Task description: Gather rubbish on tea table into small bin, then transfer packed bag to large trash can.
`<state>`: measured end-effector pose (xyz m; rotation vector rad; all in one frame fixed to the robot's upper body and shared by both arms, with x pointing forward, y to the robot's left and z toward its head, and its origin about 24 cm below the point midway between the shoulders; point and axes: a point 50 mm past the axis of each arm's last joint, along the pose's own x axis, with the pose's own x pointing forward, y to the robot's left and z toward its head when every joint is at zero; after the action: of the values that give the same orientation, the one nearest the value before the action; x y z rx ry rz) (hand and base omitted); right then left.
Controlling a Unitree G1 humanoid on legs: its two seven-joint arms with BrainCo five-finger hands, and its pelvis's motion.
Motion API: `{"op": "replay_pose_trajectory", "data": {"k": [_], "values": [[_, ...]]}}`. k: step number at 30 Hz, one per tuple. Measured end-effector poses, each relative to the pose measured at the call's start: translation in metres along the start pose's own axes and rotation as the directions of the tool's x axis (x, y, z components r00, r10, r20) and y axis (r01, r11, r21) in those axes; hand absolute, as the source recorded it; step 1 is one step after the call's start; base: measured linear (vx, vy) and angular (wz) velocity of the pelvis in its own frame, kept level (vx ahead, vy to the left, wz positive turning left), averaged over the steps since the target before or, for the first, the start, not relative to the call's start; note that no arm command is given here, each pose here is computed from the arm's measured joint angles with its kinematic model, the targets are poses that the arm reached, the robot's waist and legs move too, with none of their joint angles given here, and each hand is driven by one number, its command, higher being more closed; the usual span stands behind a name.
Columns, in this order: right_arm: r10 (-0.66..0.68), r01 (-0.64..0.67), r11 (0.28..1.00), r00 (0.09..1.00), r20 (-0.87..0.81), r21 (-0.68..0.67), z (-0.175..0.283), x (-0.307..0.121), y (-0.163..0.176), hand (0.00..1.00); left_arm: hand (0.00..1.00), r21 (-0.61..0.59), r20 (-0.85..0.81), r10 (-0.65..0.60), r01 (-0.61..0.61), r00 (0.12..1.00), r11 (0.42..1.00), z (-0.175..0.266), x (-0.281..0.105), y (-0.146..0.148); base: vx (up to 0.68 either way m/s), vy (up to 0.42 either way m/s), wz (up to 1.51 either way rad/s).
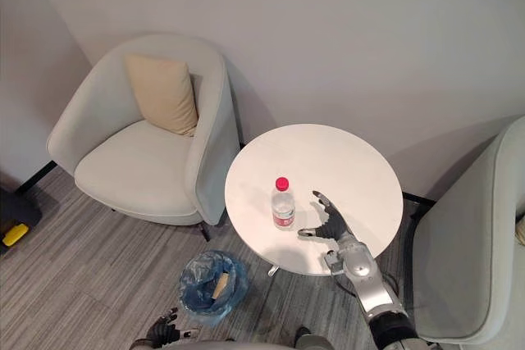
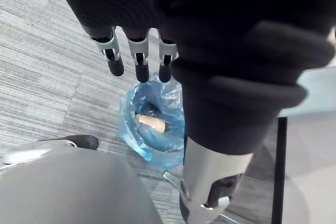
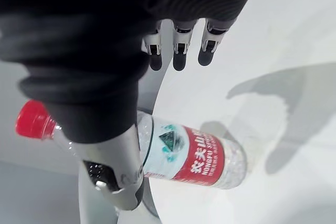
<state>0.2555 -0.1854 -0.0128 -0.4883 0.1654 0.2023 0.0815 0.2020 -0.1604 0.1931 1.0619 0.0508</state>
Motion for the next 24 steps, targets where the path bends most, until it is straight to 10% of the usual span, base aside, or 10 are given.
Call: {"op": "replay_pose_trajectory", "data": {"k": [24], "values": [[-0.077,0.074,0.997,0.991,0.106,0.031,0.050,0.055,-0.020,0.00,0.00,-0.022,0.117,0.002,0.000,0.993,1.000,0.030,0.005,0.000,-0.03,-0.013,0.09]]}}
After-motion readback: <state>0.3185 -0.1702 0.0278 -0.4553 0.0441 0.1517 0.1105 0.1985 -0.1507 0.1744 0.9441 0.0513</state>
